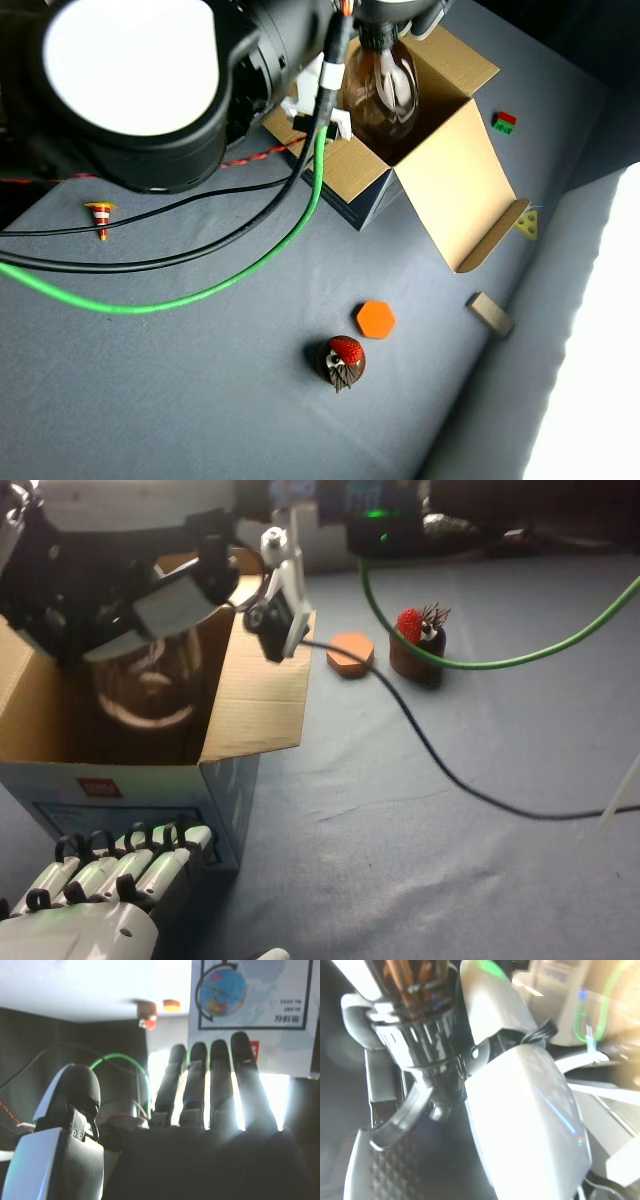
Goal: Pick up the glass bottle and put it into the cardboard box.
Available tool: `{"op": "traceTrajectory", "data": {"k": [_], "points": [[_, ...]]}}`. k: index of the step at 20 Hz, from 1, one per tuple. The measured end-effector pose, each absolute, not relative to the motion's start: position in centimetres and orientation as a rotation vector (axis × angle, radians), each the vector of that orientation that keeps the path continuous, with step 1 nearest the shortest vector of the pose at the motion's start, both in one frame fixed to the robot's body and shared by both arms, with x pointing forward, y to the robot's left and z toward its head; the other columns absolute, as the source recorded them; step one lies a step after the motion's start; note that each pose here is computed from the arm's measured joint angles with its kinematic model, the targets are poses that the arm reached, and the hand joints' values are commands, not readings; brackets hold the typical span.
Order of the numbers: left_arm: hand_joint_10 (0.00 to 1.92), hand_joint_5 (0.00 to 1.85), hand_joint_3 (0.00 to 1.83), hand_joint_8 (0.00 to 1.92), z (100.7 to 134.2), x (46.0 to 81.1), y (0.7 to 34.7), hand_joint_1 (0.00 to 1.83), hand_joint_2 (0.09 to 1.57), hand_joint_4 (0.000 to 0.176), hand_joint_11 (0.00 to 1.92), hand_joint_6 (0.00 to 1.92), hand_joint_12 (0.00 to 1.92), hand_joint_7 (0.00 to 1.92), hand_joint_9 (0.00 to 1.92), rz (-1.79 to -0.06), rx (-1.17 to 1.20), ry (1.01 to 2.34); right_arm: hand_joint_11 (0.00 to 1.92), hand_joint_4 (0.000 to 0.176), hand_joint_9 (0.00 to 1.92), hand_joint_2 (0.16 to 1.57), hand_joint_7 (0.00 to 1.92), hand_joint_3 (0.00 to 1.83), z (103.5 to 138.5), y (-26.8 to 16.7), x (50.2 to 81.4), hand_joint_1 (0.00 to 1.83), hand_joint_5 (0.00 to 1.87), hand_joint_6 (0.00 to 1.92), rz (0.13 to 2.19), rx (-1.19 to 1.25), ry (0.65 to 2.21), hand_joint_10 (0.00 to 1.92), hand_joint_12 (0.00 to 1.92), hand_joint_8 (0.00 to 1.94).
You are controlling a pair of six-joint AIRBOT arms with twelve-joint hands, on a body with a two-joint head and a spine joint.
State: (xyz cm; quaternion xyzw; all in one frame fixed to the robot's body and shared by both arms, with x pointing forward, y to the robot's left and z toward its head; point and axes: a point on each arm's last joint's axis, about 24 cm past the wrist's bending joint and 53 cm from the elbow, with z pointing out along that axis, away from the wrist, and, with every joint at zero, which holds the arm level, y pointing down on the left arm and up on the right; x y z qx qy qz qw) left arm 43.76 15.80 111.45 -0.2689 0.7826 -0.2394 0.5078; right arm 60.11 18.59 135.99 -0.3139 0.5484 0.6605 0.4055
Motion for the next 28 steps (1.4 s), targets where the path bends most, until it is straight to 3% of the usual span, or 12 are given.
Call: {"op": "traceTrajectory", "data": {"k": [16,18,22,23,24,28], "points": [[0.0,0.11,0.0,0.0,111.3,43.7,15.7,0.05,1.23,0.0,0.0,0.0,0.41,0.1,0.09,-0.587,-0.658,1.888,0.89,0.0,1.06,1.12,1.13,0.0,132.6,20.4,61.4,1.26,0.9,1.01,1.559,-0.733,1.468,1.24,1.65,0.96],[0.01,0.12,0.0,0.0,111.3,43.6,15.7,0.05,1.23,0.0,0.0,0.0,0.47,0.1,0.1,-0.585,-0.659,1.89,0.88,0.0,1.05,1.13,1.1,0.0,132.5,20.4,61.3,1.26,0.87,1.05,1.548,-0.74,1.464,1.24,1.66,1.0],[0.01,0.14,0.0,0.0,111.2,43.6,15.7,0.07,1.22,0.0,0.0,0.01,0.5,0.12,0.11,-0.587,-0.661,1.891,0.6,0.0,0.86,1.19,0.96,0.0,132.0,20.3,61.3,1.21,0.7,1.33,1.539,-0.745,1.467,1.26,1.75,1.14],[0.0,0.13,0.0,0.0,111.2,43.6,15.8,0.07,1.22,0.0,0.0,0.0,0.47,0.11,0.11,-0.587,-0.663,1.892,0.25,0.0,0.54,1.16,0.63,0.0,132.1,20.1,61.5,1.02,0.41,1.03,1.537,-0.741,1.467,1.13,1.75,0.87],[0.0,0.13,0.0,0.0,111.2,43.6,15.8,0.07,1.22,0.0,0.0,0.0,0.46,0.11,0.11,-0.587,-0.663,1.892,0.05,0.0,0.3,1.16,0.42,0.0,132.1,19.9,61.6,0.86,0.22,0.83,1.535,-0.741,1.466,1.01,1.66,0.66],[0.0,0.12,0.0,0.0,111.2,43.6,15.8,0.06,1.22,0.0,0.0,0.0,0.46,0.1,0.1,-0.588,-0.664,1.891,0.0,0.0,0.06,1.13,0.27,0.0,131.8,19.7,61.5,0.69,0.02,0.55,1.537,-0.748,1.471,0.78,1.24,0.31]]}}
